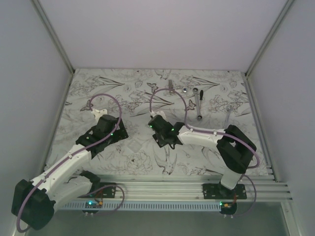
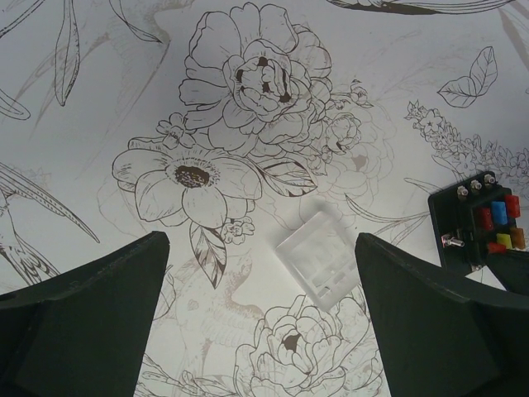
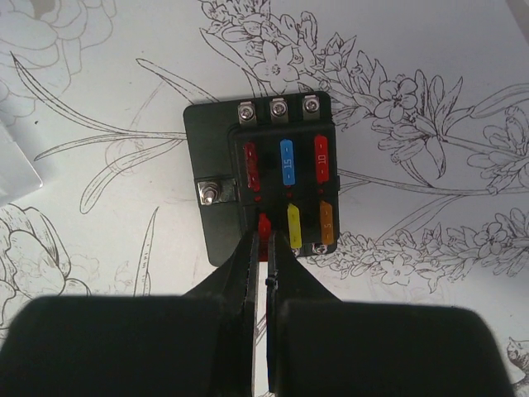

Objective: Snap on the fuse box
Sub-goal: Install the fuse at the fuse box base.

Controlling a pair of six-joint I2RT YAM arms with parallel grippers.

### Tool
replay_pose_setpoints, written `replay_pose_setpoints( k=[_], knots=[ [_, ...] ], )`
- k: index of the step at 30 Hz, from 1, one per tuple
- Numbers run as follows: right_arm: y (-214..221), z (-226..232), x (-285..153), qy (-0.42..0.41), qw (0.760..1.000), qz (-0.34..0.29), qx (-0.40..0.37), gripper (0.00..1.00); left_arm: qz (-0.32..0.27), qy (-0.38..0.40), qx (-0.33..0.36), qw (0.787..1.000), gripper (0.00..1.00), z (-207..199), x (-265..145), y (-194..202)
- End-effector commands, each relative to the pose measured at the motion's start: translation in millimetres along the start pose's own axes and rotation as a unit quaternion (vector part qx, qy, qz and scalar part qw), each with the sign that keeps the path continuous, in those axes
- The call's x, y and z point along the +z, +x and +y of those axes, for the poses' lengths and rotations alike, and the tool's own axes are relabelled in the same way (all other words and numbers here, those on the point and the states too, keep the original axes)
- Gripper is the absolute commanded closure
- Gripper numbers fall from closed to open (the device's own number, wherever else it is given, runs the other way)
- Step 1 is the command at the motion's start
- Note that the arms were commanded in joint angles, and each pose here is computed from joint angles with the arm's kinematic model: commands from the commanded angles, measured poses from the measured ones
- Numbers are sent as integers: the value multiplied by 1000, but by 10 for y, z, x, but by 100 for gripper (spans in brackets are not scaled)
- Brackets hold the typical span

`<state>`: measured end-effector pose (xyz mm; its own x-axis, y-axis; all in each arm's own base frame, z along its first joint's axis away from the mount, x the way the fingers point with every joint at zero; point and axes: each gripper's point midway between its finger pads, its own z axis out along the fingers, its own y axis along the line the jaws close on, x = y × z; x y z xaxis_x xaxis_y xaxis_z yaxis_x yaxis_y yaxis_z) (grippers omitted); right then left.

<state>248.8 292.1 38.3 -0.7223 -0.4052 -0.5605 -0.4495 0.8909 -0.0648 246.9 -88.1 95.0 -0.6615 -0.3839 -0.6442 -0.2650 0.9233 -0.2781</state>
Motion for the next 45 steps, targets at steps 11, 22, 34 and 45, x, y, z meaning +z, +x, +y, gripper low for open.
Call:
replay_pose_setpoints(
  k=[11,22,34,45],
  knots=[
    [-58,135,-56,-63,992,-25,-106,100,13,-11,2,1000,0,59,1,57],
    [-245,68,-171,-57,992,-55,-102,100,13,-10,2,1000,0,59,-4,58],
    [-111,48,-12,-50,993,-31,-100,100,13,-9,2,1000,1,52,-5,54],
    [27,38,103,-47,994,-15,-93,100,13,-9,3,1000,1,51,-5,55]
  ],
)
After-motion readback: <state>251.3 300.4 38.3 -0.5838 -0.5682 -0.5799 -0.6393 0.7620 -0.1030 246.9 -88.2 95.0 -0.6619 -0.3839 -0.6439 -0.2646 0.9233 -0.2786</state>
